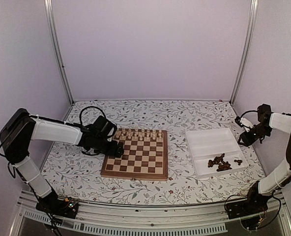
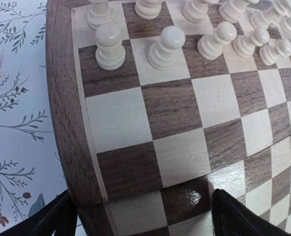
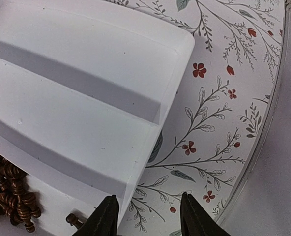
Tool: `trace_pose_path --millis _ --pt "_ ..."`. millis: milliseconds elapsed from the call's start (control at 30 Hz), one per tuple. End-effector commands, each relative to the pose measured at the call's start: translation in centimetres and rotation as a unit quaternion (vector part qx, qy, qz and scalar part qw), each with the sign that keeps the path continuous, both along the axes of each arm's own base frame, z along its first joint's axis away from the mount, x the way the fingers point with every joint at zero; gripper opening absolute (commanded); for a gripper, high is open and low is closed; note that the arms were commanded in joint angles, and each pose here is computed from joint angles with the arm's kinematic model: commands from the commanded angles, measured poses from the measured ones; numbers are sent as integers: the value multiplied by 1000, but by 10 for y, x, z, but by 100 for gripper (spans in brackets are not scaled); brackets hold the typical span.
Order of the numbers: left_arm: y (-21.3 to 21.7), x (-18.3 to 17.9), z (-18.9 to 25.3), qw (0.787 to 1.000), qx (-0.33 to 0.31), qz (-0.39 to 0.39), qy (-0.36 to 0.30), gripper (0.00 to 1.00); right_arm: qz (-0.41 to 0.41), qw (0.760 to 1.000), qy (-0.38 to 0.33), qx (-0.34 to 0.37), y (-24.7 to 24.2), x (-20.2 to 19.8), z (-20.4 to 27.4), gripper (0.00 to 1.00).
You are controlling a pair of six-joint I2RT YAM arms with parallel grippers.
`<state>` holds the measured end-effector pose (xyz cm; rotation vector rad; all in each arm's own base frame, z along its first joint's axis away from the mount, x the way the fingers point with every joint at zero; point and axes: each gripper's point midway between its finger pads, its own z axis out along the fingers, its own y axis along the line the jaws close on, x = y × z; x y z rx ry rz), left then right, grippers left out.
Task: Set up the chess pieces on the board
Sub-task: Move the chessboard to the center of the board, then adjust the storage box at the center of the board.
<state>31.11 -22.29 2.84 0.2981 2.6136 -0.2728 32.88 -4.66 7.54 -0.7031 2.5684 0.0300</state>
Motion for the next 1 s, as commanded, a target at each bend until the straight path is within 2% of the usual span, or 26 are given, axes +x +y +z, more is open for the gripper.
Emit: trace_pose_path --millis 0,167,333,667,800,967 --pt "7 -46 -20 996 40 -17 83 95 -16 999 36 -27 -11 -14 -10 46" --pt "8 -43 3 997 39 -15 68 96 -23 999 43 -9 -8 -5 -9 47" --pt "16 -33 32 999 49 -9 20 96 -25 998 59 26 -1 4 -13 47" --pt "17 -29 53 999 29 -10 -20 96 -21 994 90 50 0 23 -25 26" --pt "10 -30 65 999 -5 -22 -47 96 -10 993 104 49 3 29 -32 21" --pt "8 -32 71 998 -22 -29 -60 96 6 994 109 15 2 43 -39 19"
